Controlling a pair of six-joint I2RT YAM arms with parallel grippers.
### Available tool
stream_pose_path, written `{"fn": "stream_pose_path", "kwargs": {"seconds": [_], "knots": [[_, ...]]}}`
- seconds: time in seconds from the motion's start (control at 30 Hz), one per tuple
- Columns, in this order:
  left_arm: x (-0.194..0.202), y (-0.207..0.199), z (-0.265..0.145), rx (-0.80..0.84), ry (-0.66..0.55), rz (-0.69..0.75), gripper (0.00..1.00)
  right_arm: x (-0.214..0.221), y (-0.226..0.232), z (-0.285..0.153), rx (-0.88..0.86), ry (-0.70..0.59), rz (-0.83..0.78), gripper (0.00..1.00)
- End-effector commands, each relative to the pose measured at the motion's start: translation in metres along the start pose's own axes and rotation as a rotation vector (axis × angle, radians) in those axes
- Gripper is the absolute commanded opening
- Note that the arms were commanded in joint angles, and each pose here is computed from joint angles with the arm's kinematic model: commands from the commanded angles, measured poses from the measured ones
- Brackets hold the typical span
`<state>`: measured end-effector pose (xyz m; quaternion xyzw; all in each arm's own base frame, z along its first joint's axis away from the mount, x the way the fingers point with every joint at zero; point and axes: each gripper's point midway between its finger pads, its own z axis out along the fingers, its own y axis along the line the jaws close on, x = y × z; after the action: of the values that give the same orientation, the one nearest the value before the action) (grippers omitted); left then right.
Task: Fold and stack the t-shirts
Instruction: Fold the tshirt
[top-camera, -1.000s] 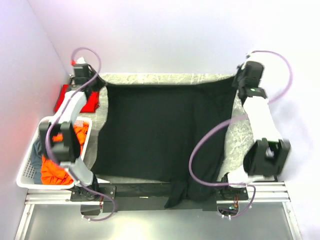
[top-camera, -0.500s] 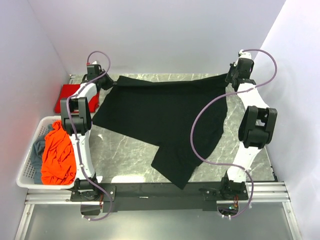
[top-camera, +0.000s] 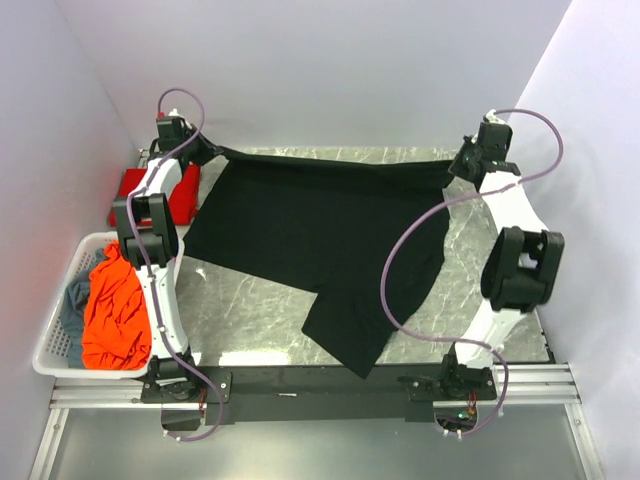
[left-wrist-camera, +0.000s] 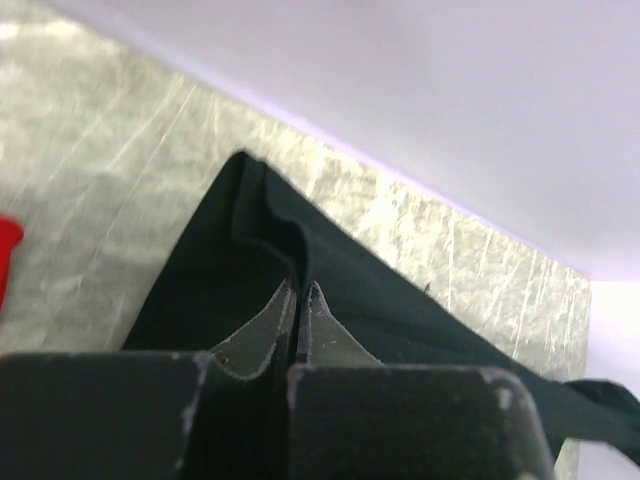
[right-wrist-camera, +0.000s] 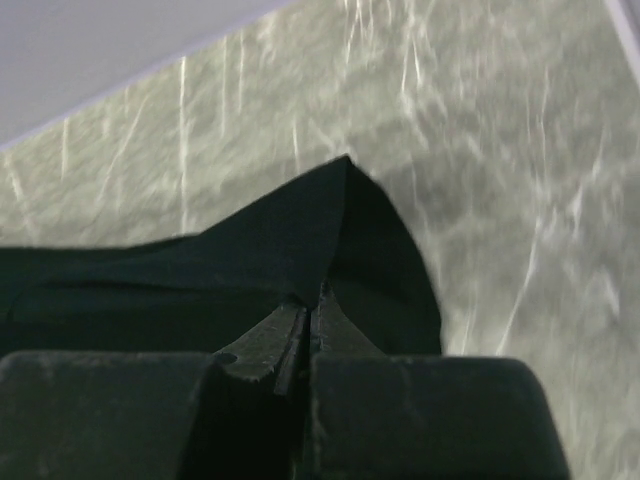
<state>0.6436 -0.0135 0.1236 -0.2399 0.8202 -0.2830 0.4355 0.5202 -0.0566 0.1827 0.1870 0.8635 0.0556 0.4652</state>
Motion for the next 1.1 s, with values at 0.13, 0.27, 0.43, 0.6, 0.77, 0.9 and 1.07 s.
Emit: {"fn": "stream_pose_path", "kwargs": {"seconds": [0.13,0.27,0.43,0.6,0.77,0.9,1.07], "knots": [[-0.023,0.005,0.014,0.045,-0.027,0.021,0.01,0.014,-0.015,-0.053,0.083,0.005,0.123,0.0],[-0.02,0.005,0.017,0.062,-0.017,0.005,0.01,0.033,-0.018,-0.064,0.105,0.059,0.173,0.0],[-0.014,0.01,0.018,0.06,-0.003,-0.001,0.01,0.067,-0.026,-0.075,0.139,0.139,0.202,0.0],[-0.009,0.017,0.019,0.038,0.004,0.017,0.01,0.103,-0.036,-0.086,0.17,0.201,0.23,0.0],[-0.005,0.031,0.024,-0.005,0.011,0.025,0.01,0.139,-0.046,-0.083,0.209,0.269,0.265,0.0],[0.004,0.037,0.027,-0.016,0.035,0.009,0.01,0.169,-0.055,-0.081,0.24,0.318,0.29,0.0],[0.015,0.047,0.023,-0.053,0.06,0.006,0.01,0.181,-0.059,-0.079,0.254,0.347,0.299,0.0]]}}
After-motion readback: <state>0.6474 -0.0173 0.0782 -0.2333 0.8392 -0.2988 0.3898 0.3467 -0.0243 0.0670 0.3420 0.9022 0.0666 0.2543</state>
